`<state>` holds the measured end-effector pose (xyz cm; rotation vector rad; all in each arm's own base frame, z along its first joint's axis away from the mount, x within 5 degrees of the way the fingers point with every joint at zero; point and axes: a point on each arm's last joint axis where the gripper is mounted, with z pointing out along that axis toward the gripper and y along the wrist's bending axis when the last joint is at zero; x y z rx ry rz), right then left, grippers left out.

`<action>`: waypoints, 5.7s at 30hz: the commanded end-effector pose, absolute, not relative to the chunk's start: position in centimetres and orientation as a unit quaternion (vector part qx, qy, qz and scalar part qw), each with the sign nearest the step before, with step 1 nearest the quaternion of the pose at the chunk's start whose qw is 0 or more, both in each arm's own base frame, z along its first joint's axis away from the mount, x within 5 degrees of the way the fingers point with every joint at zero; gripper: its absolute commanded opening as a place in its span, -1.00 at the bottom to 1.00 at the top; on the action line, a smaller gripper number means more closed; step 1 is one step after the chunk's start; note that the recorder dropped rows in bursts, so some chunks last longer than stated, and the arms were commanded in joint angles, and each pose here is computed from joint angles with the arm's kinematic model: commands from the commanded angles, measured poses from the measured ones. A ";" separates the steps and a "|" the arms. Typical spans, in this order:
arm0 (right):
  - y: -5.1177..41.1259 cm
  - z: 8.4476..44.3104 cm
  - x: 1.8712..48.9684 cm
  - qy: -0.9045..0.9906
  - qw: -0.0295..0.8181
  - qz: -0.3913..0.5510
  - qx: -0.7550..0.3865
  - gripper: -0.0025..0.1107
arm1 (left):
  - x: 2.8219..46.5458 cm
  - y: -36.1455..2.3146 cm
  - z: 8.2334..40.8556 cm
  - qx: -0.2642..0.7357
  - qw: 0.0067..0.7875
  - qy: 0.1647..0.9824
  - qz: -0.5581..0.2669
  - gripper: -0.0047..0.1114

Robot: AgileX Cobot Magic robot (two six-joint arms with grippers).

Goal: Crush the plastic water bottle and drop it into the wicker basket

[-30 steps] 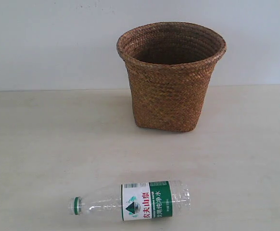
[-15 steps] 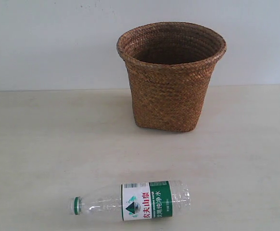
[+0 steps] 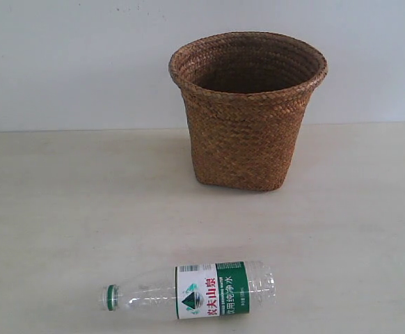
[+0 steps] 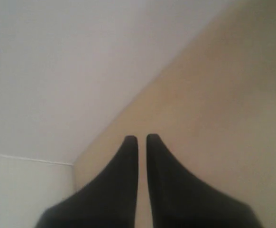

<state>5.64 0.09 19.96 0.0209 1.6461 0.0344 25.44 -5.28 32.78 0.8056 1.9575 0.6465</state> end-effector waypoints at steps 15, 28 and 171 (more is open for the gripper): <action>-0.1 22.2 5.5 0.633 0.765 0.087 0.082 -0.96 | 19.8 -15.8 28.7 0.629 0.176 0.757 -0.005 -0.48; -0.1 21.9 5.5 0.628 0.731 0.199 0.178 -0.96 | 19.9 -17.8 21.2 0.689 0.184 0.701 -0.006 0.55; 16.0 24.4 27.1 0.904 0.115 0.185 -0.368 -0.96 | 26.3 -19.4 12.5 0.663 0.116 0.740 0.000 -0.85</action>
